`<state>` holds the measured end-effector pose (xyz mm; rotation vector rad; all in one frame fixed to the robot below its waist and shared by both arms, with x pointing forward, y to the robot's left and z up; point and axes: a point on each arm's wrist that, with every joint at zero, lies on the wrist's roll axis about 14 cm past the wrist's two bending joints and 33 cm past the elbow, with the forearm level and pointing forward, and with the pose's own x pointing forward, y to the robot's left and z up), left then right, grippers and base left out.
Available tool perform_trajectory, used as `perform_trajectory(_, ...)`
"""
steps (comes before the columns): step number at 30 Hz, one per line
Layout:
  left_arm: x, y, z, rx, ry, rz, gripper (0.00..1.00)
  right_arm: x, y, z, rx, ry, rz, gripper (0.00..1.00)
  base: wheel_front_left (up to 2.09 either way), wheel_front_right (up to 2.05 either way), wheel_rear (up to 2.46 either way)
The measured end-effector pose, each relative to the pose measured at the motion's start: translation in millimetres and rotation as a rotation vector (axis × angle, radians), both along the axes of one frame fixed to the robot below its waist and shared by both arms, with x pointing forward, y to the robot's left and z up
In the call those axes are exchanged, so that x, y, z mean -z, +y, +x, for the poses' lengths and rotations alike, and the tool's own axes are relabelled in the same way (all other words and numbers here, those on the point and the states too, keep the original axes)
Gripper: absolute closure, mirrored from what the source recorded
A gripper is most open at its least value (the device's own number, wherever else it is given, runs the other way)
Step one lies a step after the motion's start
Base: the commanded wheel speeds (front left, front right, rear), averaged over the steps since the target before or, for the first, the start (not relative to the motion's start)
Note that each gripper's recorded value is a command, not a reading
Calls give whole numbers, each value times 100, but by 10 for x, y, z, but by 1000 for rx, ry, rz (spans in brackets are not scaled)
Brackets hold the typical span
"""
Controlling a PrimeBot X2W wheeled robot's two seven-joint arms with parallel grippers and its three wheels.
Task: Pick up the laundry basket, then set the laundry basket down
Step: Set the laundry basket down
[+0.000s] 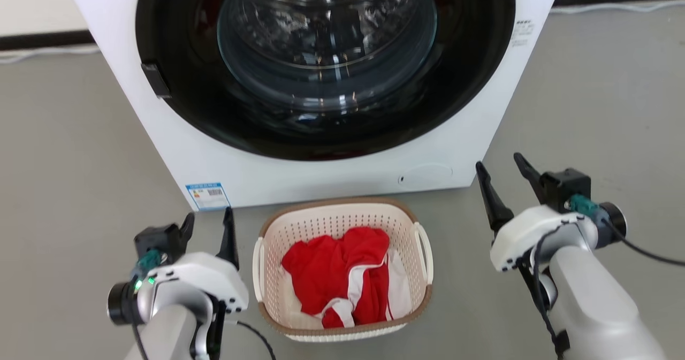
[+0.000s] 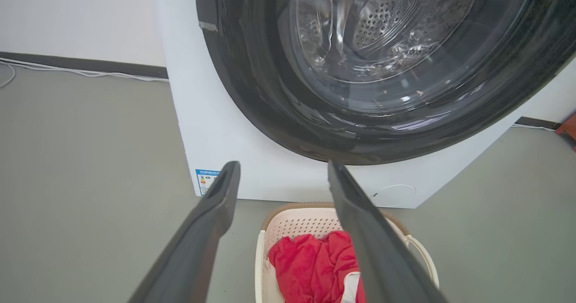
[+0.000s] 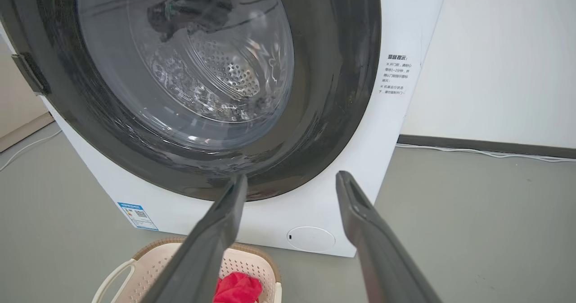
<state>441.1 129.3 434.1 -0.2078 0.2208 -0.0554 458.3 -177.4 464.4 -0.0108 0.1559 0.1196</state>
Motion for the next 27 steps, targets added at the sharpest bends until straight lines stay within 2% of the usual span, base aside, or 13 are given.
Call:
perform_trajectory(12,-122,194,-396,-52,-56,1,0,-204,-160,-399,36,-100,-20,0,0,0,0)
perform_trajectory(27,-168,466,-700,-140,-83,15,0,-84,-323,-824,121,-99,3,0,0,0,0)
